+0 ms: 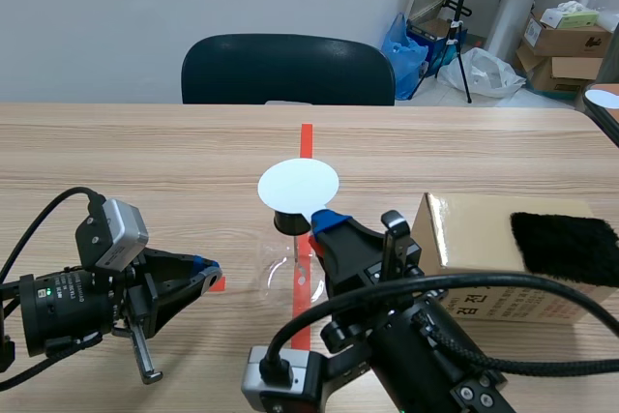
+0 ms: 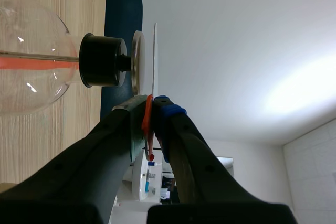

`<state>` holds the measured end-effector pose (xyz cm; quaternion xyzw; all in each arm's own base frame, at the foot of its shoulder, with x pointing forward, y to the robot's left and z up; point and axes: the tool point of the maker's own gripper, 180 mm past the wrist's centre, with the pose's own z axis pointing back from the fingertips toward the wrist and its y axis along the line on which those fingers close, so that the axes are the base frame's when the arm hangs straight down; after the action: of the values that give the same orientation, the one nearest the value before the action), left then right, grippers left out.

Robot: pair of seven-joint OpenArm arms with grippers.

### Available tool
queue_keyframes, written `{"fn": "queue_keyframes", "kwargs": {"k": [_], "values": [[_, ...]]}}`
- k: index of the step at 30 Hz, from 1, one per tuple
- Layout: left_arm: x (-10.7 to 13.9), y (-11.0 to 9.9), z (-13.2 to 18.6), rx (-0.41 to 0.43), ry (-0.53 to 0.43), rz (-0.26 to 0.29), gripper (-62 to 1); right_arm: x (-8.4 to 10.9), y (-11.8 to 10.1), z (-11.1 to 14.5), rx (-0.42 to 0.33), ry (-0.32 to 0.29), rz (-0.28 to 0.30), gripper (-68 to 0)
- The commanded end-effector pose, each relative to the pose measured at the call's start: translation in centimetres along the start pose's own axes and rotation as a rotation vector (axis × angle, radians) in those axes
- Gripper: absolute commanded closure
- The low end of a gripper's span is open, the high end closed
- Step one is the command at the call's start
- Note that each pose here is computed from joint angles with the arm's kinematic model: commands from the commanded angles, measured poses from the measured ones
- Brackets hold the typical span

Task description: Do the electroscope experiment

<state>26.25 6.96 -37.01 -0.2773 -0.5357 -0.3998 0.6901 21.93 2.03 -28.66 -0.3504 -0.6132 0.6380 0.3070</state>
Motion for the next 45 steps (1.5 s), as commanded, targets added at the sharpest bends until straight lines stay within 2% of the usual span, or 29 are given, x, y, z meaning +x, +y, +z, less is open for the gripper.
{"fn": "queue_keyframes", "kwargs": {"k": [1, 13, 17, 22, 35, 40, 45], "values": [[1.1, -0.1, -0.3, -0.004, -0.038, -0.005, -3.2, -0.4, -0.8, -0.3, -0.03, 0.004, 0.01, -1.0], [1.1, -0.1, -0.3, -0.006, -0.038, -0.004, -3.2, -0.7, -0.8, -0.4, -0.031, 0.02, 0.01, -1.0], [1.1, -0.1, -0.2, -0.007, -0.038, -0.003, -3.2, -1.3, -0.8, -0.4, -0.031, 0.05, 0.01, -1.0], [1.1, -0.1, -0.2, -0.007, -0.038, -0.003, -3.2, -2.8, -0.8, -0.2, -0.032, 0.137, 0.009, -1.0], [1.1, -0.1, -0.2, -0.007, -0.038, -0.003, -3.2, -8.0, -0.9, 1.3, -0.033, 0.437, 0.004, -1.0], [1.1, -0.1, -0.2, -0.007, -0.038, -0.003, -3.2, -9.2, -0.8, 1.9, -0.033, 0.512, 0.003, -1.0], [1.1, -0.1, -0.3, -0.007, -0.038, -0.003, -3.2, -9.7, -0.8, 2.2, -0.033, 0.544, 0.002, -1.0]]}}
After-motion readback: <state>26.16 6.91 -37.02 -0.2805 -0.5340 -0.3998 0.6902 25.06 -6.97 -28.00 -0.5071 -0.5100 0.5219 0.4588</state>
